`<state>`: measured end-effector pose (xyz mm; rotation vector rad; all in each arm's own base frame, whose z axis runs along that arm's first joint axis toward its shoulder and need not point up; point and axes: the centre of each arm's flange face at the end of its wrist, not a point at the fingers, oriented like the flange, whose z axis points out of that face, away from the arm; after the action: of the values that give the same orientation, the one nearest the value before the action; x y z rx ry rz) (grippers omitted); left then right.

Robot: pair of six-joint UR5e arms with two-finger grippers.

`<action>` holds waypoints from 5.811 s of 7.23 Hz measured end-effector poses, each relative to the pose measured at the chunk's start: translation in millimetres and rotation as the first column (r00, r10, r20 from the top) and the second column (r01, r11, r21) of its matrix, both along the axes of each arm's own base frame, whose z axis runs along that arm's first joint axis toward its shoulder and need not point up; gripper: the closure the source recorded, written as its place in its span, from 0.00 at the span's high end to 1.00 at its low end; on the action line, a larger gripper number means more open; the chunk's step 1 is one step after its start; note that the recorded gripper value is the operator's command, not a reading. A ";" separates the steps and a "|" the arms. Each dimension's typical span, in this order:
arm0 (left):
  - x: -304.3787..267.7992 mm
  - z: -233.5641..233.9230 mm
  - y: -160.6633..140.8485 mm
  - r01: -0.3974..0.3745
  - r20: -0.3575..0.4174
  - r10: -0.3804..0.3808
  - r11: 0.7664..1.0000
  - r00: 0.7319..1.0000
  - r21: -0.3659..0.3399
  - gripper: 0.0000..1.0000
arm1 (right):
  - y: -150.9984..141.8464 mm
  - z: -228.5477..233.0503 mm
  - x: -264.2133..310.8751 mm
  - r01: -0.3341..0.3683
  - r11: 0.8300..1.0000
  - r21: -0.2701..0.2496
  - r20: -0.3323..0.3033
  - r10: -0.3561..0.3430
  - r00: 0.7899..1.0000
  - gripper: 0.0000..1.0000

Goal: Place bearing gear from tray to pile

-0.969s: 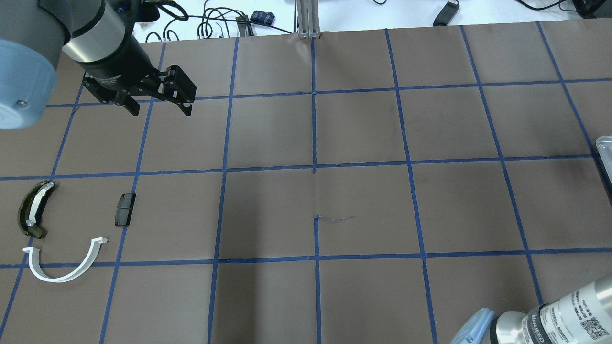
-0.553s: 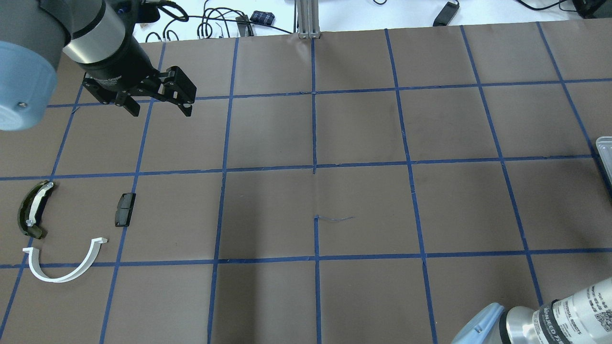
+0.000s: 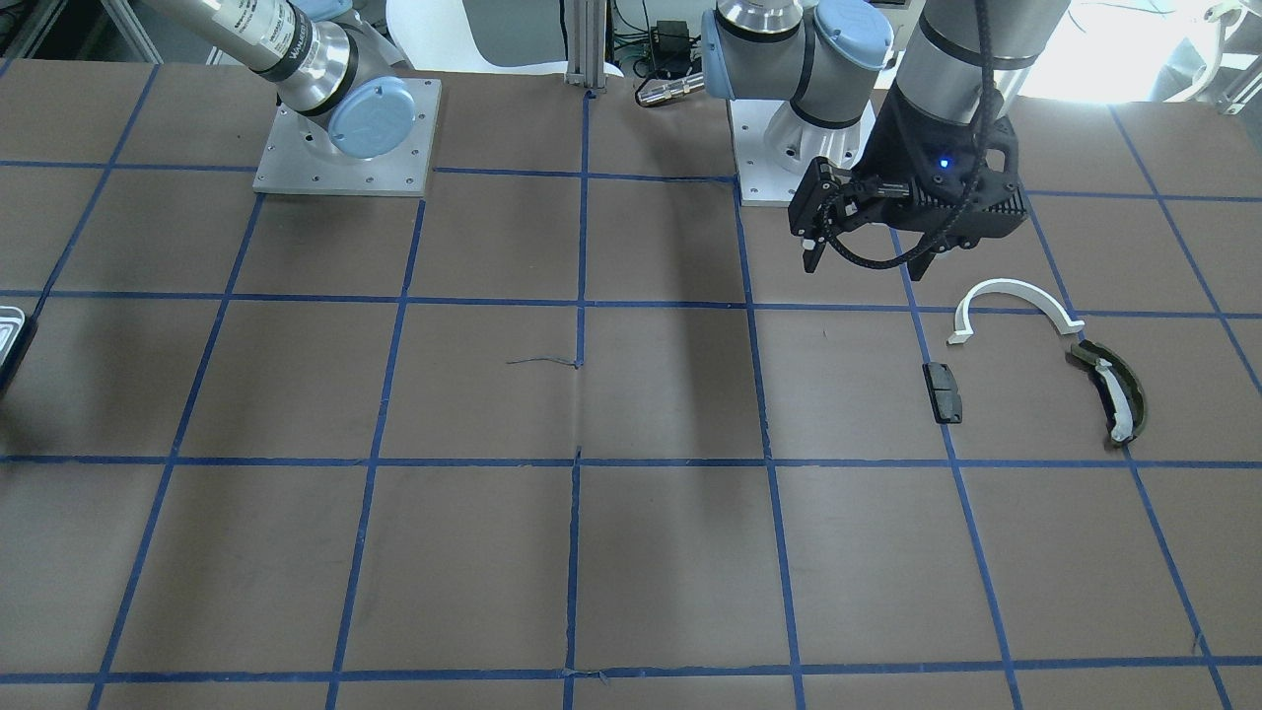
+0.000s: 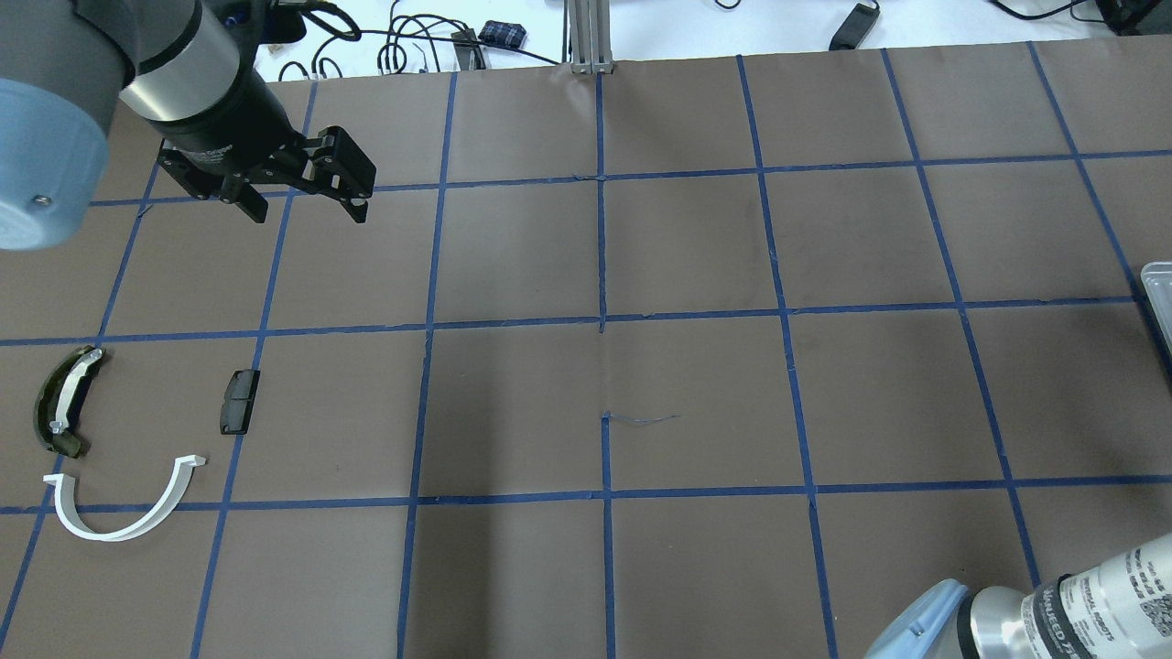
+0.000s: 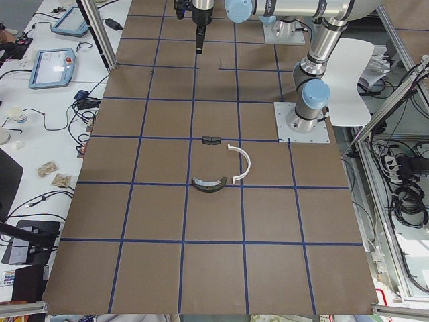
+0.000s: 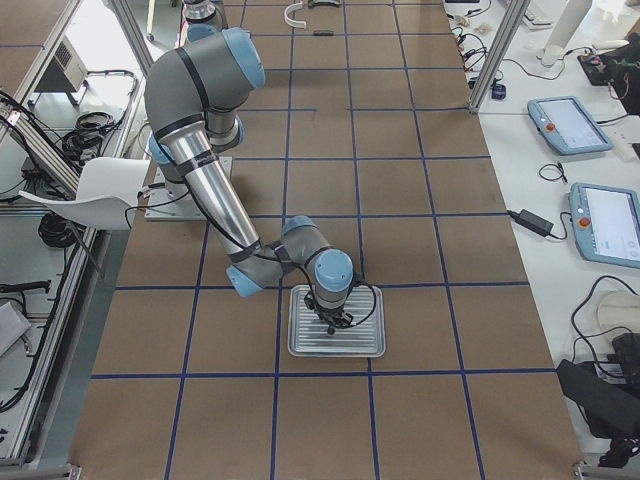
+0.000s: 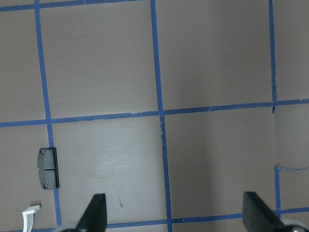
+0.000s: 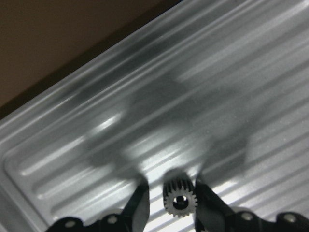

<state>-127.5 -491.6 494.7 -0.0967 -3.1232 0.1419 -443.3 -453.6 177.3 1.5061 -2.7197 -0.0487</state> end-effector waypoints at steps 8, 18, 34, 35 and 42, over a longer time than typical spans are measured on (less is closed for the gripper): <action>-0.1 1.1 -0.2 0.001 0.000 -0.001 1.000 1.000 -0.002 1.00 | -96.2 167.2 338.0 0.346 0.938 -0.024 0.085 -0.343 0.936 0.00; 7.3 -0.4 -2.7 0.008 0.001 -0.008 1.000 1.000 0.000 1.00 | -66.2 44.5 779.1 0.634 0.770 0.072 0.141 -0.637 0.758 0.91; -196.8 -273.3 -22.9 -0.146 -0.053 0.150 0.987 0.987 0.069 1.00 | -63.9 164.0 167.3 0.407 0.914 -0.006 0.007 -0.407 0.914 0.93; -200.0 -287.7 -24.9 -0.145 -0.060 0.148 0.988 0.987 0.052 1.00 | -46.5 163.3 128.7 0.350 0.937 -0.004 0.001 -0.350 0.937 0.91; -204.5 -321.6 -30.3 -0.146 -0.047 0.150 0.987 0.988 0.073 0.31 | -25.5 35.2 -36.6 0.032 0.999 0.027 0.088 -0.034 0.996 0.82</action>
<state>-331.9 -521.8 173.1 0.1375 -3.0769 0.0362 -479.9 -479.1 212.5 1.5051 -2.8237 -0.0182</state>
